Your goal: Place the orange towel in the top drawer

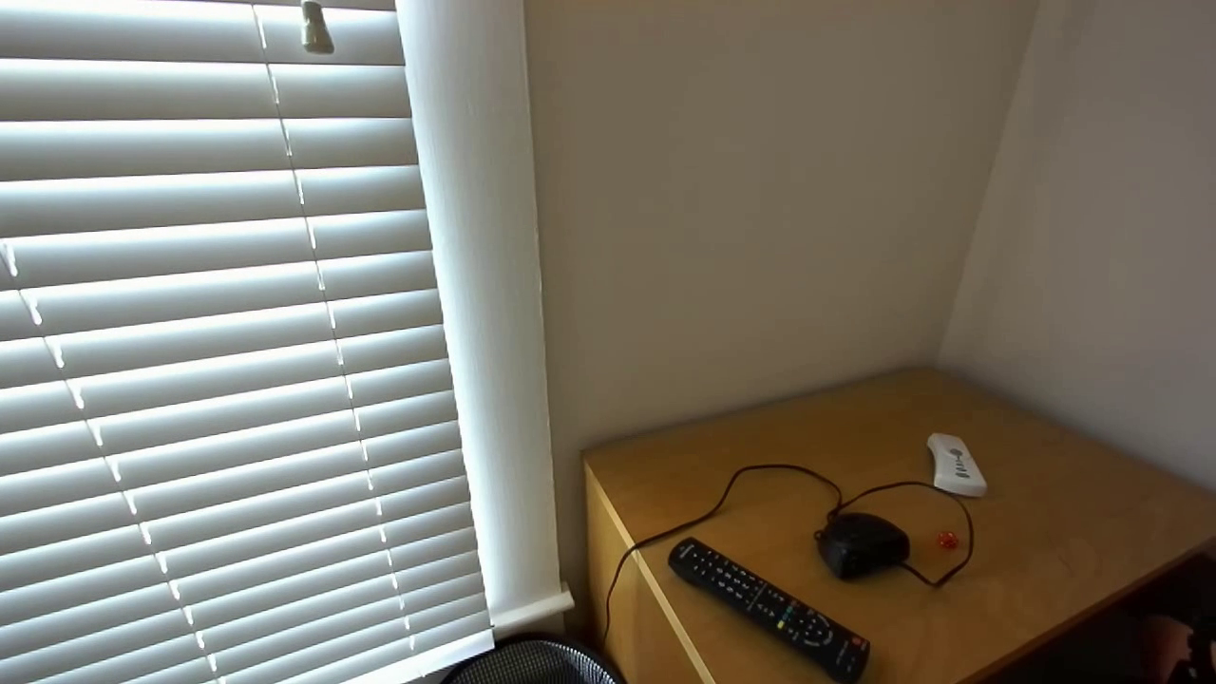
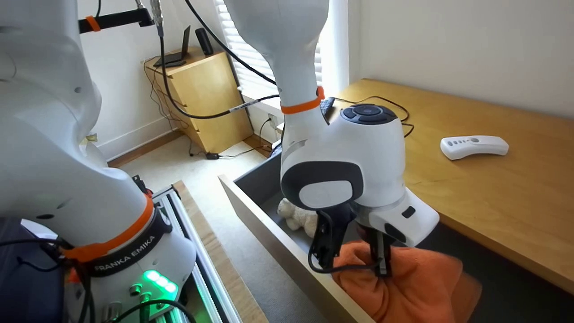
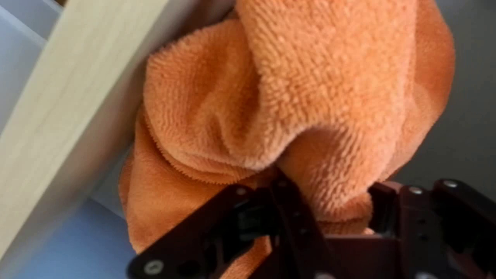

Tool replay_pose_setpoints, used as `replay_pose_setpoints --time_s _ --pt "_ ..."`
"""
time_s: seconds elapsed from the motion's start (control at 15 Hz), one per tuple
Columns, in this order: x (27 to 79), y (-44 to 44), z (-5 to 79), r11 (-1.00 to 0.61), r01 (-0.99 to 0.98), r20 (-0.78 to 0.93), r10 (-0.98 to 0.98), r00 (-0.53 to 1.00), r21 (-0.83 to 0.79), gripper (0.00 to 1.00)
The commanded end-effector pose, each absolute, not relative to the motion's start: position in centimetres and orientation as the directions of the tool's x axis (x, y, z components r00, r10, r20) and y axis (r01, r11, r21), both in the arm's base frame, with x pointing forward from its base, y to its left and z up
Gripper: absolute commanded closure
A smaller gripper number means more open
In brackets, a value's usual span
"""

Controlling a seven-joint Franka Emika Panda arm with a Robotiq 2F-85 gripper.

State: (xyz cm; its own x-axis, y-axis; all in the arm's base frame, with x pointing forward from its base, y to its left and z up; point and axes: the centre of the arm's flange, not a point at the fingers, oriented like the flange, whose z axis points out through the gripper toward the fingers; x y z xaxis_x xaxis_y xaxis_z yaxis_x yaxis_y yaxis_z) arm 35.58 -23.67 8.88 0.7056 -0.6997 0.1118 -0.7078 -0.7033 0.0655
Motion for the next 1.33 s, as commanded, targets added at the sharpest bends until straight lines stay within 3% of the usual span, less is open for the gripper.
replay_pose_setpoints --time_s 0.0,0.07,0.2,0.6,1.27 --pt "36.5 -21.5 6.4 -0.741 -0.671 0.065 -0.671 0.739 -0.011 0.94" --pt "36.8 -20.9 5.9 -0.748 -0.663 0.059 -0.663 0.746 -0.027 0.51" --pt "37.2 -20.1 5.4 -0.762 -0.644 0.047 -0.647 0.761 -0.061 0.45" --pt "37.7 -19.6 4.4 -0.736 -0.653 -0.01 -0.662 0.749 -0.181 0.01" --pt "37.3 -20.6 3.7 -0.631 -0.681 -0.2 -0.662 0.722 -0.371 0.0"
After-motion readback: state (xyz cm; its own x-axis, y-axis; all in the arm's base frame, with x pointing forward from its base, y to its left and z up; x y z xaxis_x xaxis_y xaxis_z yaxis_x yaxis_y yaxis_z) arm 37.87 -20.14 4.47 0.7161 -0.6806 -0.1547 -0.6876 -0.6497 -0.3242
